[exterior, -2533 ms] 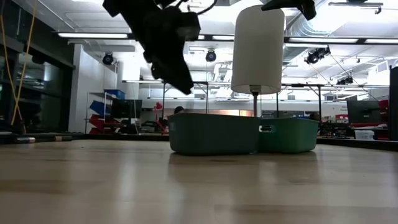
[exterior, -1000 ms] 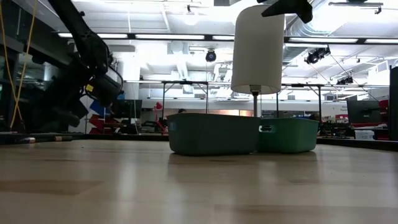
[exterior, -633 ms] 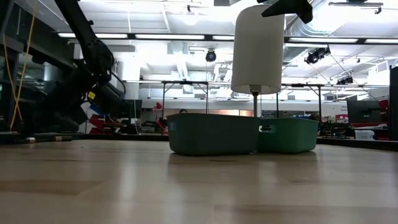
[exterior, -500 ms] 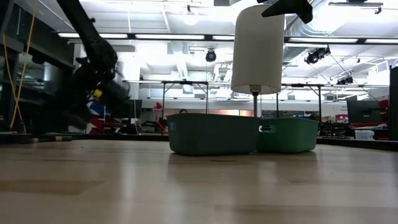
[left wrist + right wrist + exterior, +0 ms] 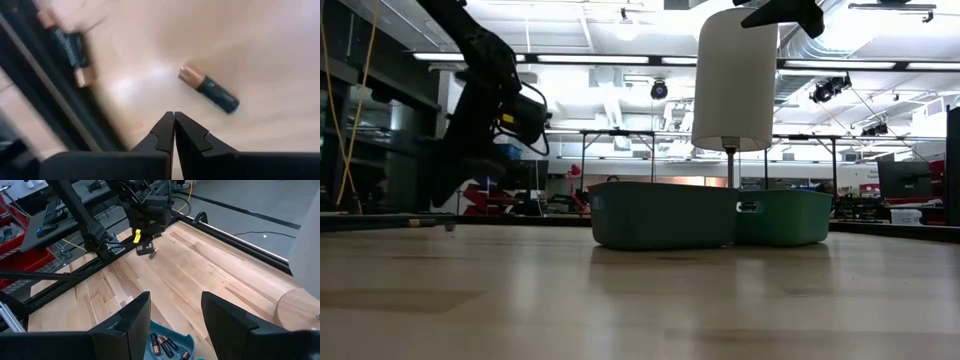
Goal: Sort batteries
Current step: Put the battery into the blue bin
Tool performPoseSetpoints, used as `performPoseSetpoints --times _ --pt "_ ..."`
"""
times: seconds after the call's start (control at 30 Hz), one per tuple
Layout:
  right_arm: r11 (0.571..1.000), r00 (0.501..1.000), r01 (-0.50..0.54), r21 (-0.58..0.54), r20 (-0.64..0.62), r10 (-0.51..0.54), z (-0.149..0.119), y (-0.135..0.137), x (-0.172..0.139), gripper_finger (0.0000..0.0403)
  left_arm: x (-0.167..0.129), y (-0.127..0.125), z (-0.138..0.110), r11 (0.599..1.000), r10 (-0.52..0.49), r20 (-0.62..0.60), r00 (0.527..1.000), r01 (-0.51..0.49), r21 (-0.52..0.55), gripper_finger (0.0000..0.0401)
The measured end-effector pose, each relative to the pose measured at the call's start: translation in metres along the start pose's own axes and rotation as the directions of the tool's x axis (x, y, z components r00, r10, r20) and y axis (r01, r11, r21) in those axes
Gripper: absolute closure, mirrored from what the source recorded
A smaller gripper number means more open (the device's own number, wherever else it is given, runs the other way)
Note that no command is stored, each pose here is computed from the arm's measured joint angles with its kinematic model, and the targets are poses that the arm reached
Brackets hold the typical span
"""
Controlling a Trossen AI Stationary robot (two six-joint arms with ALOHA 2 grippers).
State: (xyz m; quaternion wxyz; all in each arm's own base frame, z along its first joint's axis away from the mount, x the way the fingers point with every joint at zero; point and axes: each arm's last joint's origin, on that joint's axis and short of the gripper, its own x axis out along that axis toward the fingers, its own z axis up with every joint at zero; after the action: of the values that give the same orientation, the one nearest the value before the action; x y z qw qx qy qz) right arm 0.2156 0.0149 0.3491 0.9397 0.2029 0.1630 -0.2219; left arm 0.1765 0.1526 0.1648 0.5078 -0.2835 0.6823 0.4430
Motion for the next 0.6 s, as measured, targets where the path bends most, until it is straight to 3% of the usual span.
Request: performPoseSetpoints --times 0.1,0.23,0.43,0.6 --pt "1.0 1.0 0.001 0.009 0.0 -0.001 0.0 0.0 0.0 0.0231 0.001 -0.001 0.015 0.98 -0.132 0.09 0.987 0.144 -0.139 0.0377" --pt "1.0 1.0 0.001 0.019 0.0 -0.001 0.0 0.0 0.0 0.0231 -0.001 -0.004 0.03 0.899 -0.229 0.219 0.948 0.292 -0.326 0.0341" --pt "0.999 1.0 0.001 0.035 0.0 -0.001 0.0 0.0 0.0 0.0231 -0.004 -0.006 0.037 0.795 -0.244 0.292 0.925 0.363 -0.485 0.0284" --pt "0.999 1.0 0.01 0.034 0.006 -0.01 0.0 0.0 0.0 0.0231 0.0 -0.013 0.05 0.66 -0.275 0.363 0.89 0.449 -0.603 0.0253"
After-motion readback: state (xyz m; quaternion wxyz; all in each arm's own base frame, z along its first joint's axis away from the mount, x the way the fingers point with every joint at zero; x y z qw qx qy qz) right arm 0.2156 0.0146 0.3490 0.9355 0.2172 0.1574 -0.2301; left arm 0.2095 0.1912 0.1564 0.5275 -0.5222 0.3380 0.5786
